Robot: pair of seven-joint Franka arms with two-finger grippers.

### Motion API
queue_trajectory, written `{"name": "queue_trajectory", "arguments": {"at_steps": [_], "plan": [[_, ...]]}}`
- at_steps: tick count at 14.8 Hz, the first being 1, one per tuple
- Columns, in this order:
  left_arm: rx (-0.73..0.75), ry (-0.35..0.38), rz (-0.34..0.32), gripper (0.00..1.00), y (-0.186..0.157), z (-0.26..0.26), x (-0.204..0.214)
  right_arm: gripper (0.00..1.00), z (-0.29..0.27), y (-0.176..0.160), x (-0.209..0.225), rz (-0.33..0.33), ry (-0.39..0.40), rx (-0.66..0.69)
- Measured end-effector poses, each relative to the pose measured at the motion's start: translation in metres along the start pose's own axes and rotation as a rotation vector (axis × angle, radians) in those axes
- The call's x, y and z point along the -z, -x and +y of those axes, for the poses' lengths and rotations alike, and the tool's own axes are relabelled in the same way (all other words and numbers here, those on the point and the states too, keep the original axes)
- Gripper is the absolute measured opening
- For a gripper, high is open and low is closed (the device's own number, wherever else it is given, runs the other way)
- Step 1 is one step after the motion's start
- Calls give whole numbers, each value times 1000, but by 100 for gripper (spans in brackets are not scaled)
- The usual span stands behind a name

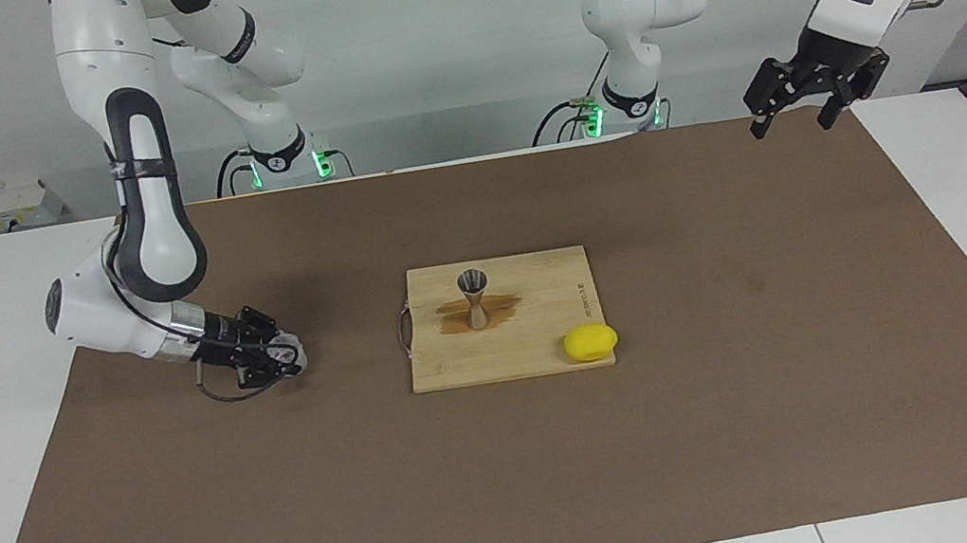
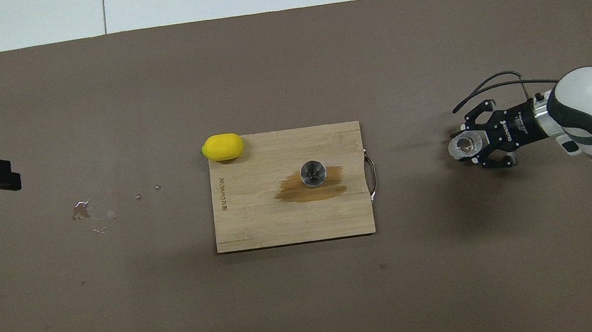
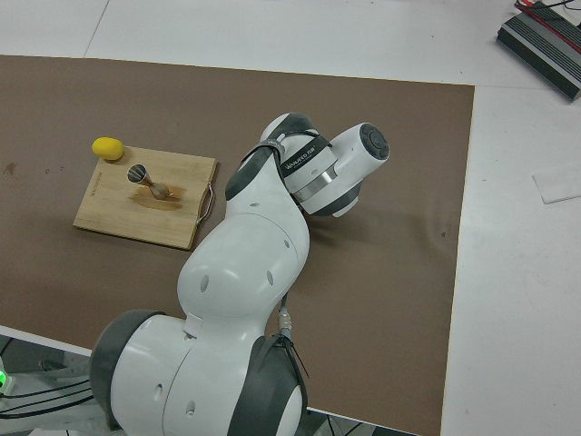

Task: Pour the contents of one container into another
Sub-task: 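Carry the glass with the right gripper back to its spot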

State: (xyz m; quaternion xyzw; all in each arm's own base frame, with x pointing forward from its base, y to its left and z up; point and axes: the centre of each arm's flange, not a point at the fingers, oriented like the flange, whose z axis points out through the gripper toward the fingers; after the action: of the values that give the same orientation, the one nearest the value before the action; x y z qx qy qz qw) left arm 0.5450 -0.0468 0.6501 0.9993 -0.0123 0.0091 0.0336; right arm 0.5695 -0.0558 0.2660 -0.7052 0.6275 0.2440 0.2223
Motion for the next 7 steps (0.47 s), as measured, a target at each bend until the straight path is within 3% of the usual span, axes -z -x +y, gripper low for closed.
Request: {"name": "queue_trajectory", "arguments": {"at_steps": [4,7], "plan": [[2,-1,0,100,0,-1,0,62,8,-13,7,-6,-8,3],[2,-1,0,100,0,-1,0,91,8,1,25,5,-37,54]]}}
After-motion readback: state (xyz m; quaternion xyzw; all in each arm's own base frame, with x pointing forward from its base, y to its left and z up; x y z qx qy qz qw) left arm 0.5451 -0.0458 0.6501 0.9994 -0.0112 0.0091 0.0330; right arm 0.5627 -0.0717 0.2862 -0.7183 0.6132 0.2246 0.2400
